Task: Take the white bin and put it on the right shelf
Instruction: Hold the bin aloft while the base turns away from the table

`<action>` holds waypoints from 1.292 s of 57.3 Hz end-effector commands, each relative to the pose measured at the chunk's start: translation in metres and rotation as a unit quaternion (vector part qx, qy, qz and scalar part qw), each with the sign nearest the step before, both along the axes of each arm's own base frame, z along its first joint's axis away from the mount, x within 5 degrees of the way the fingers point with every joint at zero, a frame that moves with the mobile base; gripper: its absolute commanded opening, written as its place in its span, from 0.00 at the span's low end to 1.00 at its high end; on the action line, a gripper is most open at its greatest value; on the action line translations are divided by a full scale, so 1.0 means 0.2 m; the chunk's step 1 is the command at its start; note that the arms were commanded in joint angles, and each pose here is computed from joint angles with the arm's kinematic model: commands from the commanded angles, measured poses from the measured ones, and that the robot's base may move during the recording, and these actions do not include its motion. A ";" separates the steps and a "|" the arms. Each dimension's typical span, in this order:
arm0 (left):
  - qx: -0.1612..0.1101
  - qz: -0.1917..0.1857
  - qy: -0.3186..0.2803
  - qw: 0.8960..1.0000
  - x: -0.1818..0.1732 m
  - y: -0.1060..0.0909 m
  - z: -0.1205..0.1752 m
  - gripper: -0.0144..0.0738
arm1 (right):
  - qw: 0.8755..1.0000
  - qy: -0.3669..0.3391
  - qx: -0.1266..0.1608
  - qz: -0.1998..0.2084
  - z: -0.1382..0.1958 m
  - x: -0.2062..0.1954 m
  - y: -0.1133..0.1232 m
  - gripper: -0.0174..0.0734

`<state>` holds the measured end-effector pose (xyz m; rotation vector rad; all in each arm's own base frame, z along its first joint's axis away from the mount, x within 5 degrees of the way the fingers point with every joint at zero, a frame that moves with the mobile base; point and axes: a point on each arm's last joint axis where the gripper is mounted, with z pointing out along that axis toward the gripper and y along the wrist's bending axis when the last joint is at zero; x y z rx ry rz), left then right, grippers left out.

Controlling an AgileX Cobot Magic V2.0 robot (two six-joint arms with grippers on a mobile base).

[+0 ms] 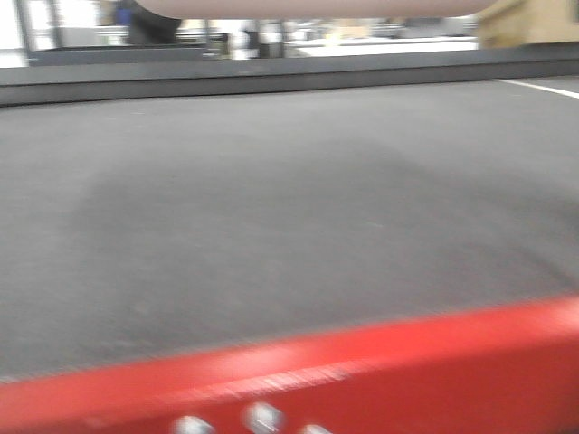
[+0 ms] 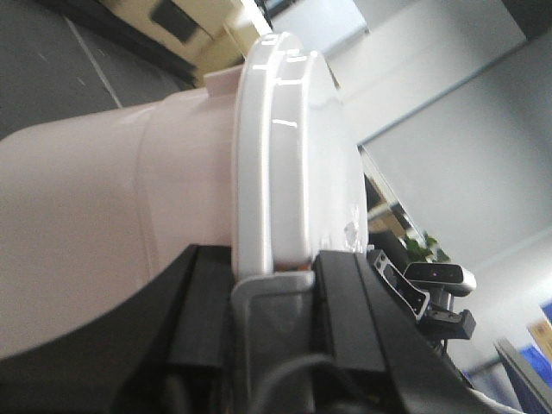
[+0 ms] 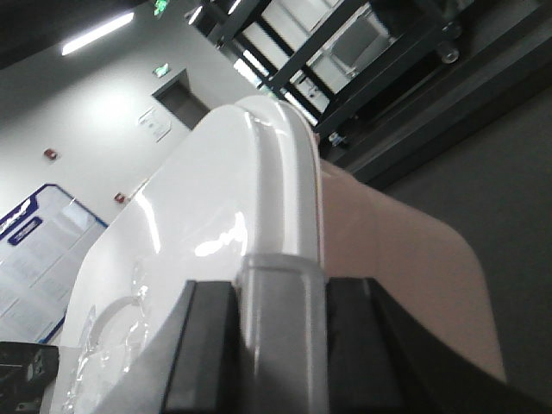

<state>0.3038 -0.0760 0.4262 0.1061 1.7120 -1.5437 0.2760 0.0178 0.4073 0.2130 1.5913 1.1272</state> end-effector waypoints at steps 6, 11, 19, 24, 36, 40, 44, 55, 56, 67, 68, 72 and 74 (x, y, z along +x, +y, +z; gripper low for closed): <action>-0.061 -0.145 -0.063 0.986 -0.21 -0.07 0.19 0.03 | 0.998 -0.050 0.048 0.002 0.15 -0.06 0.01 0.26; -0.061 -0.145 -0.063 0.986 -0.21 -0.07 0.19 0.03 | 0.998 -0.048 0.048 -0.005 0.14 -0.05 0.01 0.26; -0.061 -0.145 -0.063 0.986 -0.21 -0.07 0.19 0.03 | 0.998 -0.047 0.048 -0.006 0.14 -0.05 0.01 0.26; -0.061 -0.145 -0.063 0.986 -0.21 -0.07 0.19 0.03 | 0.998 -0.047 0.048 -0.006 0.14 -0.05 0.01 0.26; -0.061 -0.145 -0.063 0.986 -0.21 -0.07 0.19 0.03 | 0.998 -0.047 0.048 -0.006 0.14 -0.05 0.01 0.26; -0.061 -0.145 -0.063 0.986 -0.21 -0.07 0.19 0.03 | 0.998 -0.047 0.048 -0.006 0.14 -0.05 0.01 0.26; -0.061 -0.145 -0.063 0.986 -0.21 -0.07 0.19 0.03 | 0.998 -0.047 0.048 -0.006 0.14 -0.05 0.01 0.26; -0.061 -0.145 -0.063 0.986 -0.21 -0.07 0.19 0.03 | 0.998 -0.047 0.048 -0.006 0.14 -0.05 0.01 0.26; -0.061 -0.145 -0.063 0.986 -0.21 -0.07 0.19 0.03 | 0.998 -0.047 0.048 -0.006 0.14 -0.05 0.01 0.26; -0.061 -0.145 -0.063 0.986 -0.21 -0.07 0.19 0.03 | 0.998 -0.047 0.048 -0.006 0.14 -0.05 0.01 0.26; -0.061 -0.145 -0.063 0.986 -0.21 -0.07 0.19 0.03 | 0.998 -0.047 0.048 -0.006 0.14 -0.05 0.01 0.26; -0.061 -0.145 -0.063 0.986 -0.21 -0.07 0.19 0.03 | 0.998 -0.047 0.048 -0.006 0.14 -0.05 0.01 0.26; -0.061 -0.145 -0.063 0.986 -0.21 -0.07 0.19 0.03 | 0.998 -0.047 0.048 -0.006 0.14 -0.05 0.01 0.26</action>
